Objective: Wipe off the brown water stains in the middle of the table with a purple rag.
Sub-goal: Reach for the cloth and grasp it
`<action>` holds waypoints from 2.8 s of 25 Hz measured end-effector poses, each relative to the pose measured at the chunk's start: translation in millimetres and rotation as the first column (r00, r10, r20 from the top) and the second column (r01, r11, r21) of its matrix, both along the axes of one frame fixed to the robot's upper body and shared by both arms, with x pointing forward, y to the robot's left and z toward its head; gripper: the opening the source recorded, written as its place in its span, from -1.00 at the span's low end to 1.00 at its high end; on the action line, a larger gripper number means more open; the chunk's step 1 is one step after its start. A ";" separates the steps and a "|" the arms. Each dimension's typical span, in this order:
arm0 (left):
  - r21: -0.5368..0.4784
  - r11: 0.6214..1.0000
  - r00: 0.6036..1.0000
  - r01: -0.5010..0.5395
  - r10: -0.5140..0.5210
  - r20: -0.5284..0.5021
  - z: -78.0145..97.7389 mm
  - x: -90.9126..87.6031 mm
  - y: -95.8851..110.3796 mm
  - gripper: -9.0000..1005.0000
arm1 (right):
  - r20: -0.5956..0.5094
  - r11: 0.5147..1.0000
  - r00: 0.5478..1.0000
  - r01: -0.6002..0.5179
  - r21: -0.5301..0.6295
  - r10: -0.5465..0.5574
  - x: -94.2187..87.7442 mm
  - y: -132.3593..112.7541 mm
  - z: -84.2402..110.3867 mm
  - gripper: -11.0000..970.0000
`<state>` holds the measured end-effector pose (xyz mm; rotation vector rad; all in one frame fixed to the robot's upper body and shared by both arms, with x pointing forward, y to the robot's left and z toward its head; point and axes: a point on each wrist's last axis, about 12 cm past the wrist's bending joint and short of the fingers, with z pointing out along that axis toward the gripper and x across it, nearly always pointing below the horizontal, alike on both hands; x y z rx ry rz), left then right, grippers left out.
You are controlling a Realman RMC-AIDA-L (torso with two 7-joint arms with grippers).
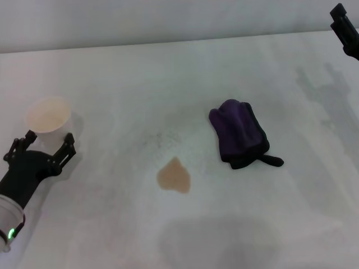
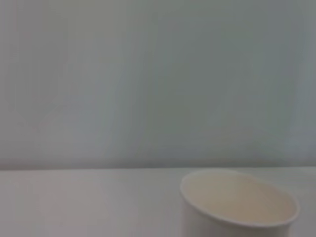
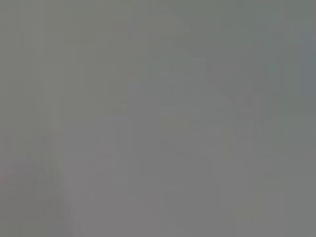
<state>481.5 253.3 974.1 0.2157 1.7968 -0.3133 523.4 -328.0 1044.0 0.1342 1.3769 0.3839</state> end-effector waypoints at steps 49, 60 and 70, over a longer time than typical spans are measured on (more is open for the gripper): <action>-0.325 0.911 0.954 -0.254 0.291 0.067 15.1 -20.6 58.5 0.77 | -0.805 0.527 0.588 -0.711 -0.466 0.081 58.6 148.9 118.2 0.74; -0.324 0.908 0.940 -0.264 0.318 0.125 24.6 -10.4 66.0 0.77 | -0.876 0.593 0.481 -0.694 -0.408 -0.040 51.1 141.3 80.5 0.74; -0.327 0.908 0.939 -0.263 0.319 0.128 25.0 -10.0 65.5 0.77 | -0.884 0.634 0.464 -0.668 -0.389 -0.053 56.8 134.9 61.6 0.73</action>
